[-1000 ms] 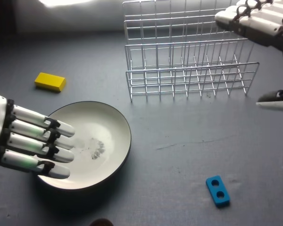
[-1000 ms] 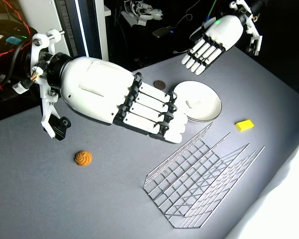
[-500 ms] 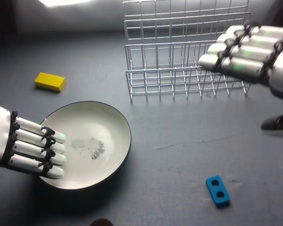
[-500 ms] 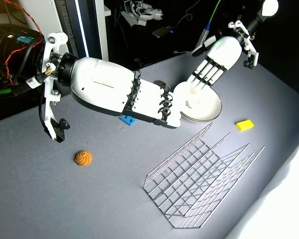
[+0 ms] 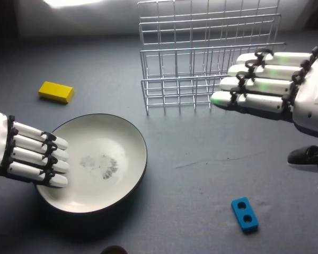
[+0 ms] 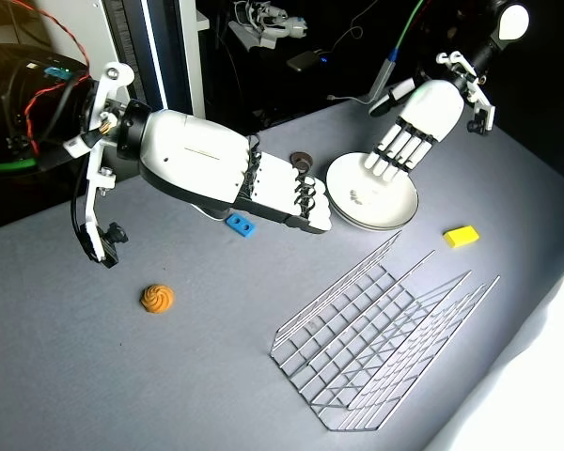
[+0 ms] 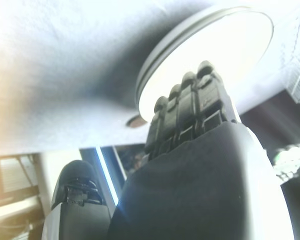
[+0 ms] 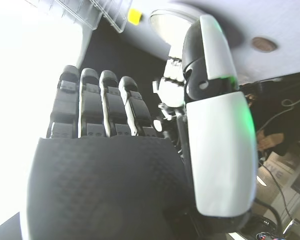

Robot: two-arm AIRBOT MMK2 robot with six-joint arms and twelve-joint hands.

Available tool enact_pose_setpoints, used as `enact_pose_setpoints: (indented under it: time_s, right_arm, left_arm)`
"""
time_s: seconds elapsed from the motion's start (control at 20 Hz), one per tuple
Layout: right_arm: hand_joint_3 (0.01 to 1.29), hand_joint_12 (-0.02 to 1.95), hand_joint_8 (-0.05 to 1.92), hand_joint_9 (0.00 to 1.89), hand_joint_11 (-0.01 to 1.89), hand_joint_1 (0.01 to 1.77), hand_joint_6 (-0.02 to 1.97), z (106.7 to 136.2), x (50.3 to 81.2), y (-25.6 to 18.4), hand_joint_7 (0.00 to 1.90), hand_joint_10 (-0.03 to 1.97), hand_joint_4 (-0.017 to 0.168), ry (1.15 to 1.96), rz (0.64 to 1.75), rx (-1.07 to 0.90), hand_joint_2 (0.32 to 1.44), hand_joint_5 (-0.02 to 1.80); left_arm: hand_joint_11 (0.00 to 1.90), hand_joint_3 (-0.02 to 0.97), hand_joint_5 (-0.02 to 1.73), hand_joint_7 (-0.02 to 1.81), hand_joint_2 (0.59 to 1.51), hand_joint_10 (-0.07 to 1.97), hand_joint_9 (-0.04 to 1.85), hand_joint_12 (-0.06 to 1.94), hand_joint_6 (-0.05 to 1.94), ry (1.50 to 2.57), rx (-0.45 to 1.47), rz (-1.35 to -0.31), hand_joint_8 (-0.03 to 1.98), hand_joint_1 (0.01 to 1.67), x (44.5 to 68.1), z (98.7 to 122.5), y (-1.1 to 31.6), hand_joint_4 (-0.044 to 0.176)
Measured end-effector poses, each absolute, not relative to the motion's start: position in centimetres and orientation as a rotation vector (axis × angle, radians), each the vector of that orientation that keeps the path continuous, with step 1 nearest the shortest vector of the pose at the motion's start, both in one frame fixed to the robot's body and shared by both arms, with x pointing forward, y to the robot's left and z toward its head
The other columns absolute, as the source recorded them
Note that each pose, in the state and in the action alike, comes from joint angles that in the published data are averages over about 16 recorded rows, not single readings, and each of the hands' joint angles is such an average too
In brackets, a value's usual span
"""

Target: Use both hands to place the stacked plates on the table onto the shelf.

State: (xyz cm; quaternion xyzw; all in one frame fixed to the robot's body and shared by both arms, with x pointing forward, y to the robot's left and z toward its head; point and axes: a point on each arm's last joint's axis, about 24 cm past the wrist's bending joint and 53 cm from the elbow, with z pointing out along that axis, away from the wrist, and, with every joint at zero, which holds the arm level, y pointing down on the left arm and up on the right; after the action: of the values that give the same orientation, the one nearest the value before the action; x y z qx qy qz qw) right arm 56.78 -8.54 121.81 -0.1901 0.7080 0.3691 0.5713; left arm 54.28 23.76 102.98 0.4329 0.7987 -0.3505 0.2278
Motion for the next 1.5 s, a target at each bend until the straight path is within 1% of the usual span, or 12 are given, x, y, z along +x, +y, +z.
enact_pose_setpoints:
  time_s: [0.5, 0.95, 1.2, 1.5]
  right_arm:
    - [0.02, 0.0, 0.01, 0.02, 0.02, 1.07, 0.02, 121.2, 55.8, -7.1, 0.02, 0.01, 0.008, 1.659, 0.854, -0.516, 1.06, 0.01]
    - [0.02, 0.0, 0.01, 0.02, 0.02, 1.09, 0.02, 120.0, 55.2, -4.4, 0.02, 0.01, 0.008, 1.661, 0.876, -0.583, 1.06, 0.01]
    - [0.02, 0.0, 0.01, 0.02, 0.02, 1.06, 0.02, 119.1, 55.2, -2.7, 0.02, 0.01, 0.008, 1.668, 0.896, -0.615, 1.06, 0.01]
    - [0.02, 0.07, 0.01, 0.02, 0.02, 1.02, 0.02, 118.0, 55.8, -1.2, 0.02, 0.01, 0.008, 1.684, 0.906, -0.636, 1.05, 0.01]
  left_arm:
    - [0.02, 0.014, 0.01, 0.02, 1.131, 0.01, 0.02, -0.01, -0.01, 2.234, 1.178, -0.944, -0.02, 0.02, 54.7, 101.9, 24.8, -0.003]
    - [0.01, 0.015, 0.0, 0.0, 1.131, 0.01, 0.01, -0.02, -0.02, 2.243, 1.176, -0.957, -0.02, 0.02, 54.4, 101.4, 24.7, -0.005]
    - [0.01, 0.015, 0.0, 0.0, 1.133, 0.01, 0.0, -0.01, -0.02, 2.231, 1.183, -0.983, -0.02, 0.02, 54.1, 101.3, 23.6, -0.004]
    - [0.01, 0.015, -0.01, 0.0, 1.133, 0.01, 0.01, -0.01, -0.02, 2.194, 1.198, -1.039, -0.01, 0.02, 53.5, 101.4, 21.1, -0.004]
